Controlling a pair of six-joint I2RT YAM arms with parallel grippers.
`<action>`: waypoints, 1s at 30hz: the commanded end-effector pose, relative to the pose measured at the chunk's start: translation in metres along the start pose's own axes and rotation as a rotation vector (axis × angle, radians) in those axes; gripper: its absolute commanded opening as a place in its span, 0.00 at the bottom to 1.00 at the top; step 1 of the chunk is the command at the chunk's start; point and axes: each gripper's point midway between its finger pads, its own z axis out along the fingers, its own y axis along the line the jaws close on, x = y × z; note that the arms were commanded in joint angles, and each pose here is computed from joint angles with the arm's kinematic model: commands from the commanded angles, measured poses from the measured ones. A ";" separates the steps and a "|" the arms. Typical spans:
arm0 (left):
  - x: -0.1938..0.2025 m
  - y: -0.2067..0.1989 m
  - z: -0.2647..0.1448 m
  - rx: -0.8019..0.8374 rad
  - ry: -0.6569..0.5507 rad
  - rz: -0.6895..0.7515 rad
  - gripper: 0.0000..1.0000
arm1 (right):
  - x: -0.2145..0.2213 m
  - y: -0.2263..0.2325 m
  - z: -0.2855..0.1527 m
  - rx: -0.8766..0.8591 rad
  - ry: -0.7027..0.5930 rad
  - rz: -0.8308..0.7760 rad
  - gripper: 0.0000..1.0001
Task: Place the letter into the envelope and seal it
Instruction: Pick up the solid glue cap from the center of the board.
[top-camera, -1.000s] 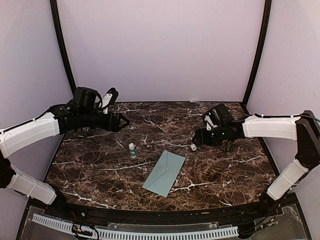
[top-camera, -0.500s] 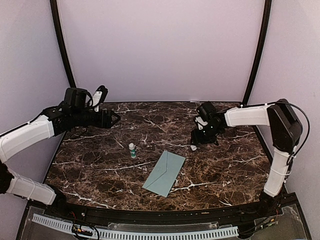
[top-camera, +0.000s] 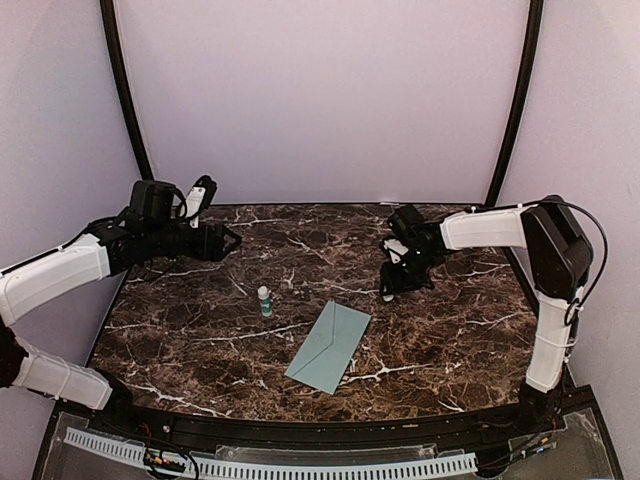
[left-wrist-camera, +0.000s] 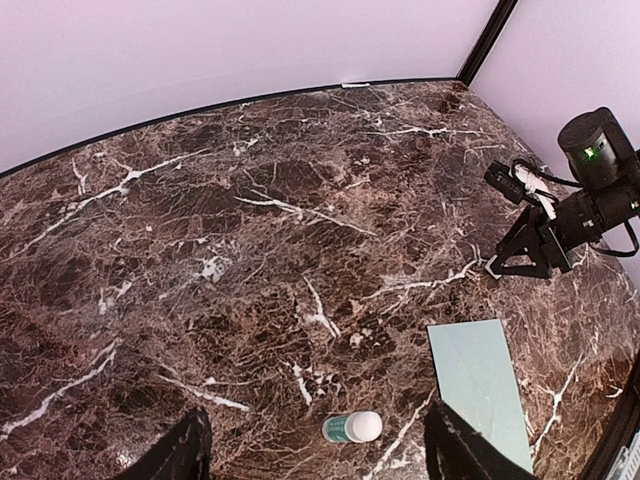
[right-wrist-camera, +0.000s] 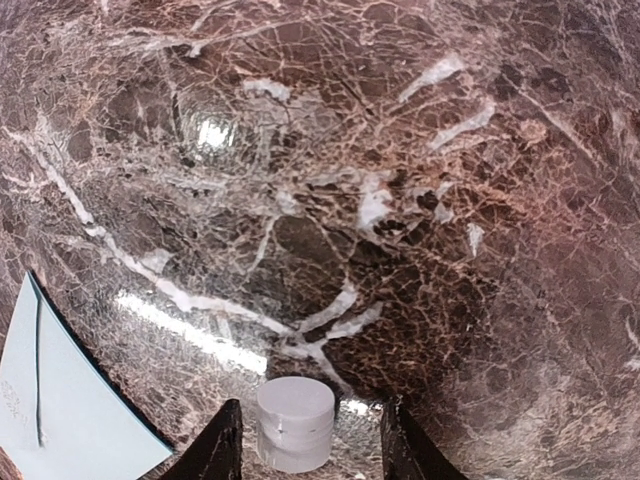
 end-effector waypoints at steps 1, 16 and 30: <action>0.000 0.001 -0.001 0.005 -0.014 0.012 0.72 | -0.001 0.003 0.001 -0.016 0.012 -0.002 0.43; 0.000 0.000 0.001 0.012 -0.014 0.005 0.72 | -0.003 0.006 0.014 -0.020 0.014 -0.009 0.34; -0.033 -0.025 -0.026 0.125 -0.161 -0.035 0.71 | -0.046 0.054 -0.047 -0.250 -0.221 -0.004 0.17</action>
